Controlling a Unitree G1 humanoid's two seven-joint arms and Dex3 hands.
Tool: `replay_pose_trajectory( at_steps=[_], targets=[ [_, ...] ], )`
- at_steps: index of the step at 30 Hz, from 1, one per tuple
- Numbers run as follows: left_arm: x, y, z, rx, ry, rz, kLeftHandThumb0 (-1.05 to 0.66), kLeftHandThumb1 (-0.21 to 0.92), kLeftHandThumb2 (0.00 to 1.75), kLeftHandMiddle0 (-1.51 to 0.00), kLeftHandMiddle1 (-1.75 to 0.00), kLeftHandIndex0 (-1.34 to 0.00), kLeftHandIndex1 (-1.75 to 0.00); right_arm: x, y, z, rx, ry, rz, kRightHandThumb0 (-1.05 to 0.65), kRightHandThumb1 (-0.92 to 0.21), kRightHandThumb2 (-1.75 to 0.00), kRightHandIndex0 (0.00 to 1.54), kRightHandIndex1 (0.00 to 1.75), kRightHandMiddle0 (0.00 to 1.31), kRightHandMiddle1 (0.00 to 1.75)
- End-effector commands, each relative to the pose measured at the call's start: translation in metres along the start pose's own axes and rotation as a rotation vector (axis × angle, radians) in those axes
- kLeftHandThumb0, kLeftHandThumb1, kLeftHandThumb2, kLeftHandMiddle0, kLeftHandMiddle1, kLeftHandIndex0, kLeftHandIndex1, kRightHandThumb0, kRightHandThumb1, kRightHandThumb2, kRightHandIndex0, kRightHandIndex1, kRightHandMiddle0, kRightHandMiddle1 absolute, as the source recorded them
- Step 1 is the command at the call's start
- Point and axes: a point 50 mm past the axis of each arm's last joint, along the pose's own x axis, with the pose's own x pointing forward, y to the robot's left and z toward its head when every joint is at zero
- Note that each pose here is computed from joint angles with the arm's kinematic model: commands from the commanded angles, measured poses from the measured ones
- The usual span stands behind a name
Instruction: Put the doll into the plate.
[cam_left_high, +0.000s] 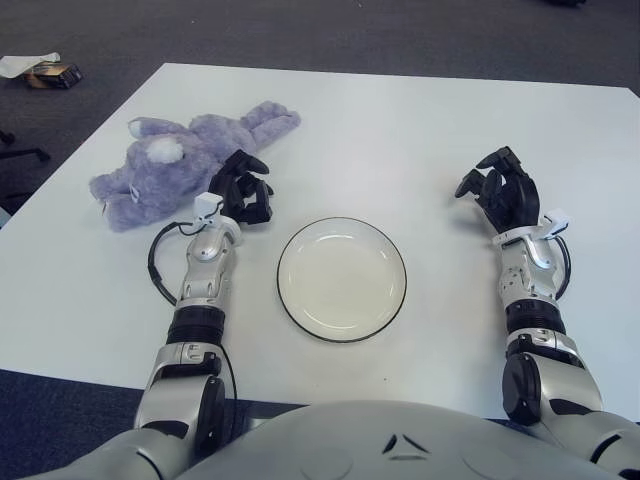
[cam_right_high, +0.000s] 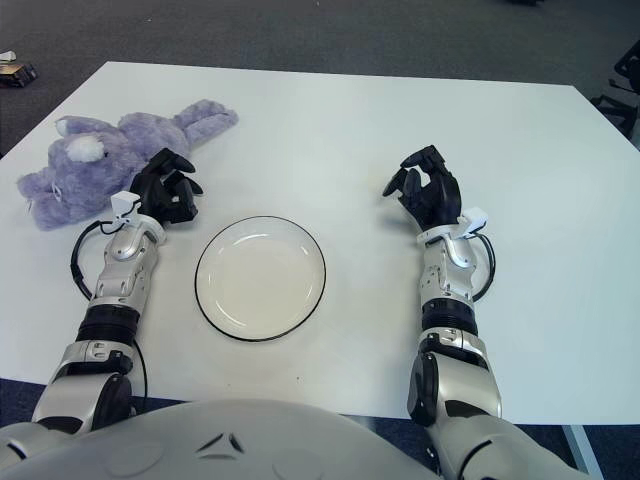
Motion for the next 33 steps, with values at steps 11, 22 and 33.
replay_pose_trajectory(
  at_steps=[11, 22, 33],
  targets=[
    [-0.0151, 0.0018, -0.0261, -0.035, 0.065, -0.025, -0.01, 0.21, 1.45, -0.58, -1.75, -0.57, -1.75, -0.0405, 0.0085, -0.0477, 0.092, 0.178, -0.068, -0.38, -0.72, -0.8, 0.75, 1.59, 0.31, 1.75],
    [-0.0148, 0.0029, -0.0254, -0.006, 0.019, -0.033, -0.01, 0.21, 1.45, -0.58, -1.75, -0.57, -1.75, -0.0407, 0.0103, -0.049, 0.085, 0.189, -0.07, -0.38, -0.73, -0.79, 0.74, 1.59, 0.31, 1.75],
    [-0.014, 0.004, -0.0268, 0.008, -0.008, -0.038, -0.01, 0.21, 1.45, -0.58, -1.75, -0.56, -1.75, -0.0404, 0.0121, -0.0503, 0.055, 0.205, -0.053, -0.38, -0.75, -0.76, 0.74, 1.57, 0.29, 1.75]
  ],
)
